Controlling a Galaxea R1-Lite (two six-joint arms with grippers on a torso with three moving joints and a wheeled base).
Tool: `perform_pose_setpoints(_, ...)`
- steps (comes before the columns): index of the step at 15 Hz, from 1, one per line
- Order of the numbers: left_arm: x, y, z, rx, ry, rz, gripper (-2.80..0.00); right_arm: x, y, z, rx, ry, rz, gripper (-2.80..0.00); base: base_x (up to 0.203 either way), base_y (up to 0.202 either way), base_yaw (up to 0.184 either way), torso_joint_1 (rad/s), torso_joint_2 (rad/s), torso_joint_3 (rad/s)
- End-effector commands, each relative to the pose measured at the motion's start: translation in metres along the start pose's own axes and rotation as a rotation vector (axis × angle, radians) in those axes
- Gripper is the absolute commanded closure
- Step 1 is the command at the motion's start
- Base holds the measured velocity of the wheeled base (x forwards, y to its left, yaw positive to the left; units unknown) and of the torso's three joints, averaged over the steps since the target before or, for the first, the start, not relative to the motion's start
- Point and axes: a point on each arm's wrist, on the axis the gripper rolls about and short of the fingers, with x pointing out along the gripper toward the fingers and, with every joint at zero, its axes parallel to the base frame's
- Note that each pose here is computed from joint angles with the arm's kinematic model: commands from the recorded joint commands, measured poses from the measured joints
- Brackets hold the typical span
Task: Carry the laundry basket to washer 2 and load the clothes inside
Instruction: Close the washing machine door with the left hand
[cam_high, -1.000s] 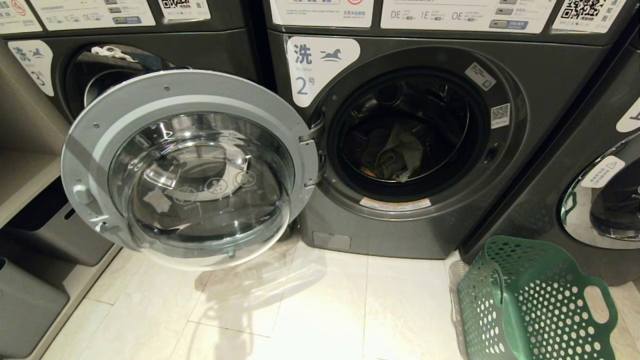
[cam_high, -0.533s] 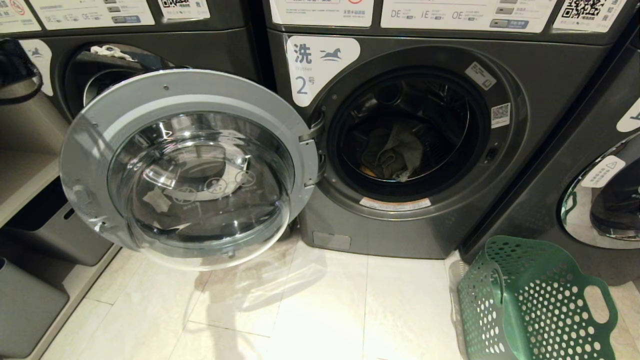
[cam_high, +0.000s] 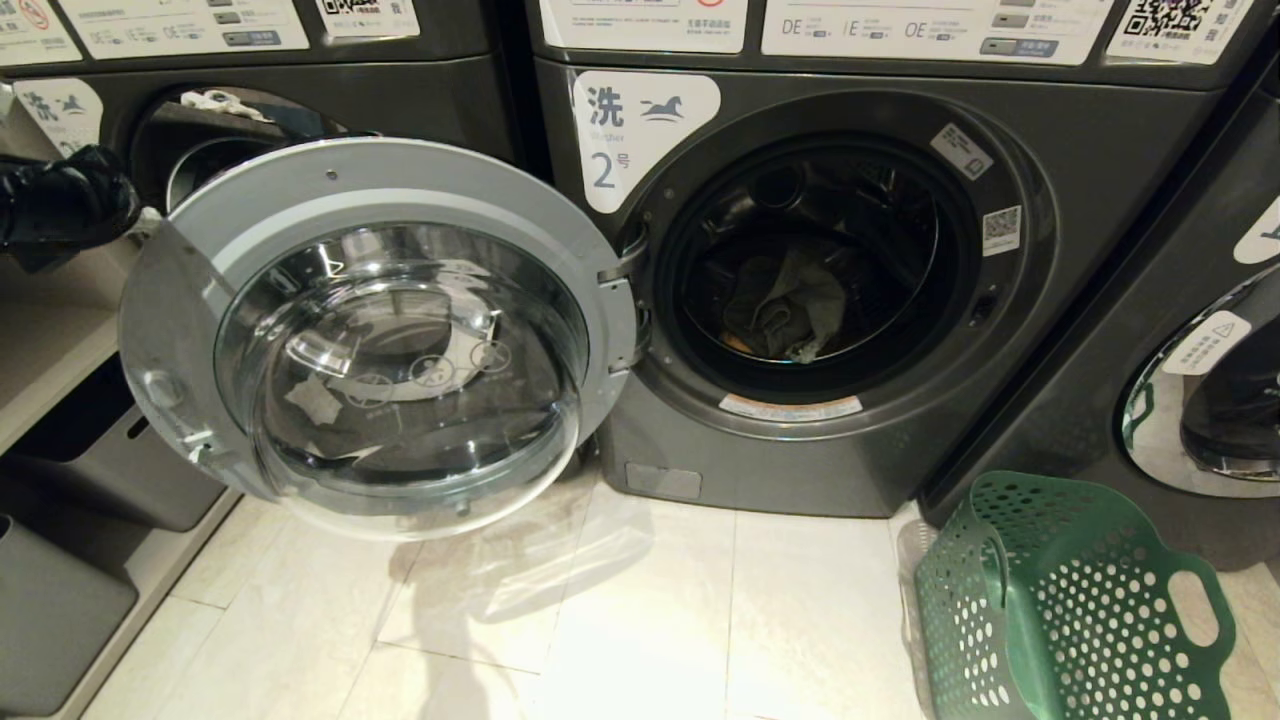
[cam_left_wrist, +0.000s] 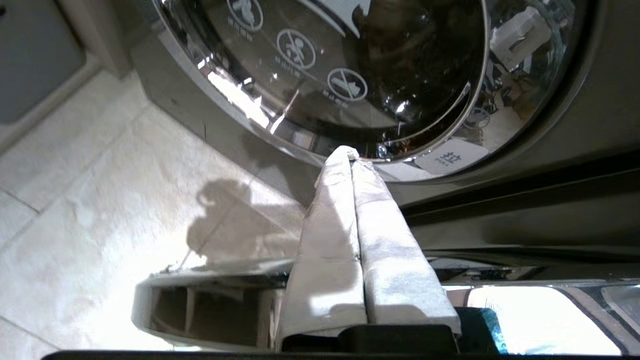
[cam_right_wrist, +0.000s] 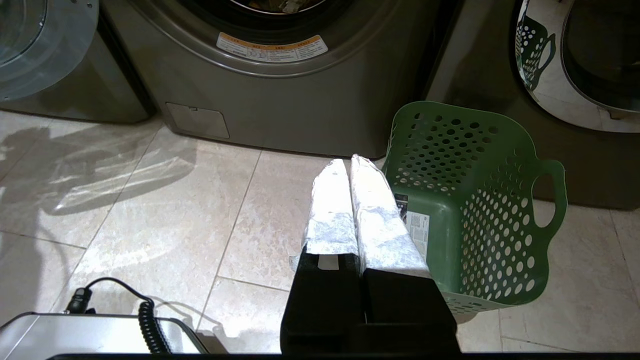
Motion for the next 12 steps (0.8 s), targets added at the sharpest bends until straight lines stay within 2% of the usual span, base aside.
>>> perform_pose_setpoints(1,-0.003,-0.007,-0.001,-0.011,0.013,-0.013,0.0,0.0,0.0,0.0,0.005,0.002,0.0,0.0,0.0,0.0,0.0,0.0,0.0,0.0)
perform_pose_setpoints(4,-0.017,-0.024,-0.01,-0.015,0.101,-0.038,0.0,0.0,0.0,0.0,0.01,0.0,0.0,0.0,0.0,0.0,0.0,0.0,0.0,0.0)
perform_pose_setpoints(7,-0.042,-0.04,-0.018,-0.051,0.238,-0.13,0.0,0.0,0.0,0.001,0.036,-0.003,-0.001,0.0,0.0,0.0,0.0,0.0,0.0,0.0)
perform_pose_setpoints(9,-0.055,-0.049,-0.02,-0.072,0.275,-0.143,0.0,0.0,0.0,0.0,0.049,-0.003,-0.01,0.0,0.0,0.0,0.0,0.0,0.0,0.0)
perform_pose_setpoints(12,-0.095,-0.078,-0.034,-0.085,0.406,-0.196,0.0,0.0,-0.001,0.001,0.064,-0.005,-0.024,0.0,0.0,0.0,0.0,0.0,0.0,0.0)
